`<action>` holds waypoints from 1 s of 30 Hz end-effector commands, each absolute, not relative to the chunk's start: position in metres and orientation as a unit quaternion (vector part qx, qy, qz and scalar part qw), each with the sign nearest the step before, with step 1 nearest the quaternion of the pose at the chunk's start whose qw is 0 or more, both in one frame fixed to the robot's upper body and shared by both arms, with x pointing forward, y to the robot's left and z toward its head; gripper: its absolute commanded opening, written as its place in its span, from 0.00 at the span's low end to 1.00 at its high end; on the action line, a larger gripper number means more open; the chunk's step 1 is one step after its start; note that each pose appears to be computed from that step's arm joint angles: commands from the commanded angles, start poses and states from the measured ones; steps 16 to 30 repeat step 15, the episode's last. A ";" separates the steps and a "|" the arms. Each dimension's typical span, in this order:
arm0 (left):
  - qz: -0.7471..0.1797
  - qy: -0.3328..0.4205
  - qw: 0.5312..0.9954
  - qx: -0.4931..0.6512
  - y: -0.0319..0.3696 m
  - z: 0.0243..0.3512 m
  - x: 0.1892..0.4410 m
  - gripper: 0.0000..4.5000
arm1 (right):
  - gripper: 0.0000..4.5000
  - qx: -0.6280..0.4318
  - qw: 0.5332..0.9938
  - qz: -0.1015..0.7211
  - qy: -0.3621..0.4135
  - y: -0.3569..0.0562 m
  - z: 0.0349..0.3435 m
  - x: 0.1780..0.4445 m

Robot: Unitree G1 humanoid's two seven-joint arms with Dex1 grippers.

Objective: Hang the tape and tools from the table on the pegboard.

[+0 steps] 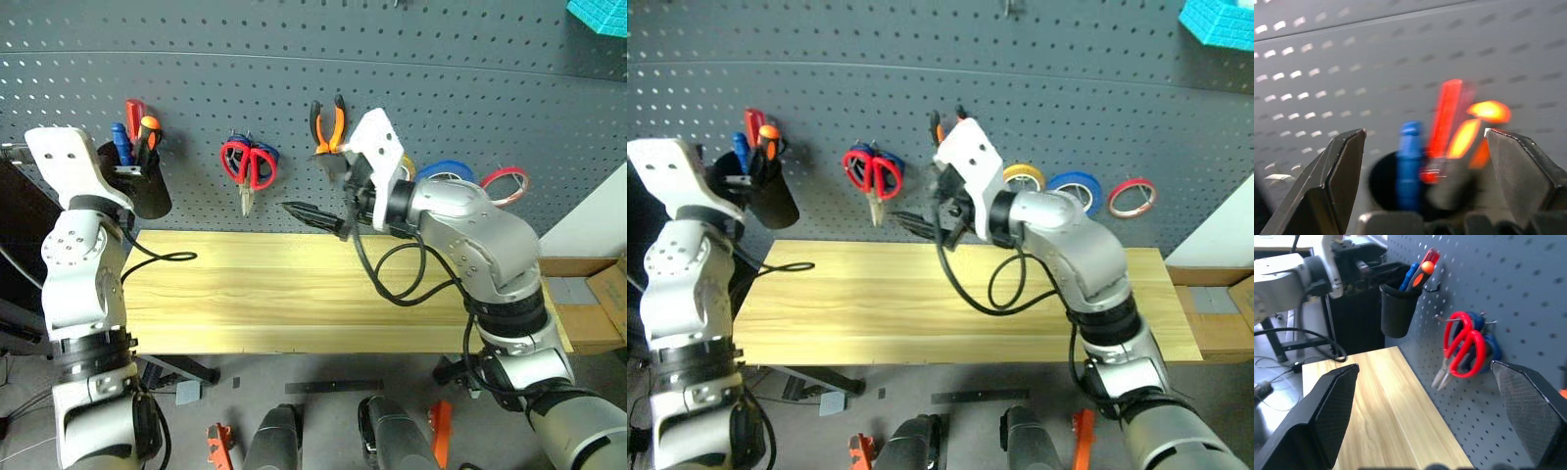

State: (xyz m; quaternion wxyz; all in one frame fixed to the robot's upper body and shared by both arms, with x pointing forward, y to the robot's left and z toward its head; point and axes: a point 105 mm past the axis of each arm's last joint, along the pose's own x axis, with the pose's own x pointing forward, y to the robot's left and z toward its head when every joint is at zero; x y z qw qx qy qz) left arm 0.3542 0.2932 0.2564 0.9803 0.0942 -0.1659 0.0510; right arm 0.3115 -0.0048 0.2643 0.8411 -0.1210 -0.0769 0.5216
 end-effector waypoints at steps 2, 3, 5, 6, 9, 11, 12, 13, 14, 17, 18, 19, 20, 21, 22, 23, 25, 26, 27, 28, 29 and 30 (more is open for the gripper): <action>-0.046 -0.154 0.980 0.117 0.257 0.251 0.341 0.93 | 1.00 -0.121 0.838 0.522 -0.099 -0.024 0.257 0.295; -0.061 -0.137 0.982 0.114 0.252 0.241 0.338 0.93 | 1.00 -0.129 0.838 0.523 -0.086 -0.029 0.244 0.292; -0.084 -0.108 0.984 0.116 0.243 0.220 0.333 0.93 | 1.00 -0.143 0.840 0.520 -0.062 -0.039 0.219 0.288; -0.086 -0.098 0.984 0.120 0.242 0.211 0.331 0.93 | 1.00 -0.149 0.843 0.514 -0.052 -0.044 0.208 0.287; -0.067 -0.070 0.989 0.115 0.248 0.182 0.330 0.93 | 1.00 -0.156 0.859 0.487 -0.030 -0.055 0.179 0.291; -0.068 -0.045 0.990 0.114 0.249 0.161 0.330 0.93 | 1.00 -0.146 0.883 0.445 -0.021 -0.065 0.163 0.300; -0.070 -0.032 0.991 0.114 0.249 0.150 0.329 0.93 | 1.00 -0.141 0.897 0.419 -0.015 -0.073 0.153 0.306; -0.069 -0.023 0.991 0.110 0.249 0.142 0.330 0.93 | 1.00 -0.140 0.906 0.399 -0.009 -0.079 0.144 0.311; -0.076 -0.018 0.990 0.117 0.248 0.136 0.330 0.93 | 1.00 -0.137 0.916 0.378 -0.004 -0.085 0.136 0.315; -0.084 -0.021 0.989 0.121 0.245 0.134 0.330 0.93 | 1.00 -0.134 0.922 0.363 0.000 -0.091 0.130 0.319; -0.084 -0.021 0.989 0.121 0.245 0.134 0.330 0.93 | 1.00 -0.134 0.922 0.363 0.000 -0.091 0.130 0.319; -0.084 -0.021 0.989 0.121 0.245 0.134 0.330 0.93 | 1.00 -0.134 0.922 0.363 0.000 -0.091 0.130 0.319; -0.084 -0.021 0.989 0.121 0.245 0.134 0.330 0.93 | 1.00 -0.134 0.922 0.363 0.000 -0.091 0.130 0.319; -0.084 -0.021 0.989 0.121 0.245 0.134 0.330 0.93 | 1.00 -0.134 0.922 0.363 0.000 -0.091 0.130 0.319; -0.084 -0.021 0.989 0.121 0.245 0.134 0.330 0.93 | 1.00 -0.134 0.922 0.363 0.000 -0.091 0.130 0.319; -0.084 -0.021 0.989 0.121 0.245 0.134 0.330 0.93 | 1.00 -0.134 0.922 0.363 0.000 -0.091 0.130 0.319; -0.084 -0.021 0.989 0.121 0.245 0.134 0.330 0.93 | 1.00 -0.134 0.922 0.363 0.000 -0.091 0.130 0.319; -0.084 -0.021 0.989 0.121 0.245 0.134 0.330 0.93 | 1.00 -0.134 0.922 0.363 0.000 -0.091 0.130 0.319; -0.084 -0.021 0.989 0.121 0.245 0.134 0.330 0.93 | 1.00 -0.134 0.922 0.363 0.000 -0.091 0.130 0.319; -0.084 -0.021 0.989 0.121 0.245 0.134 0.330 0.93 | 1.00 -0.134 0.922 0.363 0.000 -0.091 0.130 0.319; -0.084 -0.021 0.989 0.121 0.245 0.134 0.330 0.93 | 1.00 -0.134 0.922 0.363 0.000 -0.091 0.130 0.319; -0.084 -0.021 0.989 0.121 0.245 0.134 0.330 0.93 | 1.00 -0.134 0.922 0.363 0.000 -0.091 0.130 0.319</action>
